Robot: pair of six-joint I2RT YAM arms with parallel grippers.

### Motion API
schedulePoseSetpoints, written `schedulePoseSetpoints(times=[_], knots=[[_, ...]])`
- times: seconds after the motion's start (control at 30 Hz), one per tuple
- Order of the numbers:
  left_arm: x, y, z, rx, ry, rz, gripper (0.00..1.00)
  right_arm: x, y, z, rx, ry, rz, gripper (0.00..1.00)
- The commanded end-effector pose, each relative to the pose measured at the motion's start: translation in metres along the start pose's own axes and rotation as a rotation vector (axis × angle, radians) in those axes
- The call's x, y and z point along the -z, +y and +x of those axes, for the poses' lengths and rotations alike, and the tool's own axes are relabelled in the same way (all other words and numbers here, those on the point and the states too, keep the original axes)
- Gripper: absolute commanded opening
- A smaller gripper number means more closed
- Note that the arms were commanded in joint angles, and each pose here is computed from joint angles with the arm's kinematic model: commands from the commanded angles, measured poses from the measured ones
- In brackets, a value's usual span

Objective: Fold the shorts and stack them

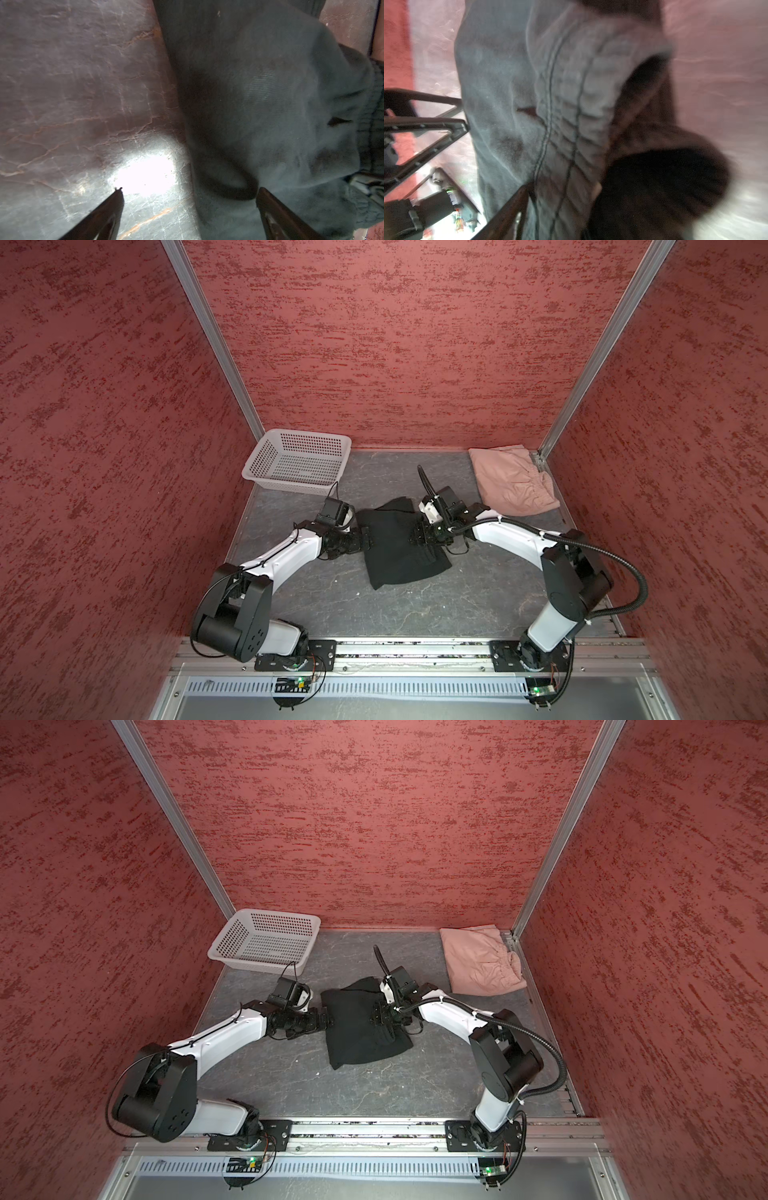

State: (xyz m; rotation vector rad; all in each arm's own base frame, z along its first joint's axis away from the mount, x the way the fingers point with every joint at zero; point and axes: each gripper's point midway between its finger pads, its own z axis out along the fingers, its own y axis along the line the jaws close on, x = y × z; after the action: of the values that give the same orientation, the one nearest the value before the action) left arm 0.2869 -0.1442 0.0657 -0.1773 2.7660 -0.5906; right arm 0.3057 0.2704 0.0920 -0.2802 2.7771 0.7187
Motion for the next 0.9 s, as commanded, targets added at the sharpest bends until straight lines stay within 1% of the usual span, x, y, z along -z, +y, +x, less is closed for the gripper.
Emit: schedulePoseSetpoints(times=[0.0, 0.07, 0.1, 0.13, 0.17, 0.2, 0.3, 0.37, 0.4, 0.5, 0.53, 0.6, 0.67, 0.73, 0.8, 0.87], knots=[[0.009, -0.005, -0.011, -0.017, -0.041, -0.002, 0.99, 0.041, -0.023, -0.004, 0.069, -0.028, 0.195, 0.81], [0.017, -0.007, -0.015, -0.027, -0.061, -0.008, 0.99, 0.058, -0.022, -0.011, 0.076, -0.061, 0.230, 0.81], [0.021, -0.007, -0.017, -0.028, -0.072, -0.010, 0.99, 0.064, -0.021, -0.014, 0.077, -0.082, 0.238, 0.80], [0.026, -0.007, -0.019, -0.032, -0.084, -0.013, 0.99, 0.068, -0.017, -0.017, 0.083, -0.101, 0.231, 0.75], [0.031, -0.007, -0.021, -0.033, -0.095, -0.015, 0.99, 0.070, -0.011, -0.019, 0.084, -0.120, 0.209, 0.67], [0.035, -0.007, -0.023, -0.035, -0.105, -0.019, 1.00, 0.069, -0.002, -0.022, 0.090, -0.141, 0.172, 0.61], [0.046, -0.002, -0.028, -0.032, -0.140, -0.032, 0.99, 0.058, 0.037, -0.025, 0.103, -0.190, -0.026, 0.41], [0.051, 0.002, -0.028, -0.016, -0.155, -0.032, 0.99, 0.046, 0.055, -0.024, 0.107, -0.205, -0.134, 0.32], [0.053, 0.004, -0.028, -0.006, -0.159, -0.025, 0.99, 0.037, 0.060, -0.019, 0.109, -0.194, -0.172, 0.29], [0.049, 0.005, -0.024, 0.024, -0.167, 0.018, 0.99, 0.006, 0.058, -0.005, 0.104, -0.127, -0.204, 0.27], [0.045, 0.002, -0.021, 0.027, -0.167, 0.050, 0.99, -0.007, 0.053, 0.002, 0.098, -0.092, -0.205, 0.27], [0.038, -0.004, -0.017, 0.032, -0.166, 0.109, 0.99, -0.023, 0.036, 0.013, 0.072, -0.050, -0.157, 0.27], [0.032, -0.008, -0.015, 0.040, -0.173, 0.147, 0.99, -0.032, 0.014, 0.021, 0.042, -0.026, -0.098, 0.27], [0.026, -0.012, -0.012, 0.048, -0.176, 0.194, 0.99, -0.037, -0.003, 0.025, 0.000, -0.022, -0.086, 0.28], [0.021, -0.017, -0.011, 0.054, -0.175, 0.229, 0.99, -0.040, -0.006, 0.026, -0.006, -0.014, -0.109, 0.35], [0.017, -0.020, -0.009, 0.041, -0.168, 0.236, 0.99, -0.036, 0.010, 0.022, 0.037, -0.015, -0.164, 0.42]])
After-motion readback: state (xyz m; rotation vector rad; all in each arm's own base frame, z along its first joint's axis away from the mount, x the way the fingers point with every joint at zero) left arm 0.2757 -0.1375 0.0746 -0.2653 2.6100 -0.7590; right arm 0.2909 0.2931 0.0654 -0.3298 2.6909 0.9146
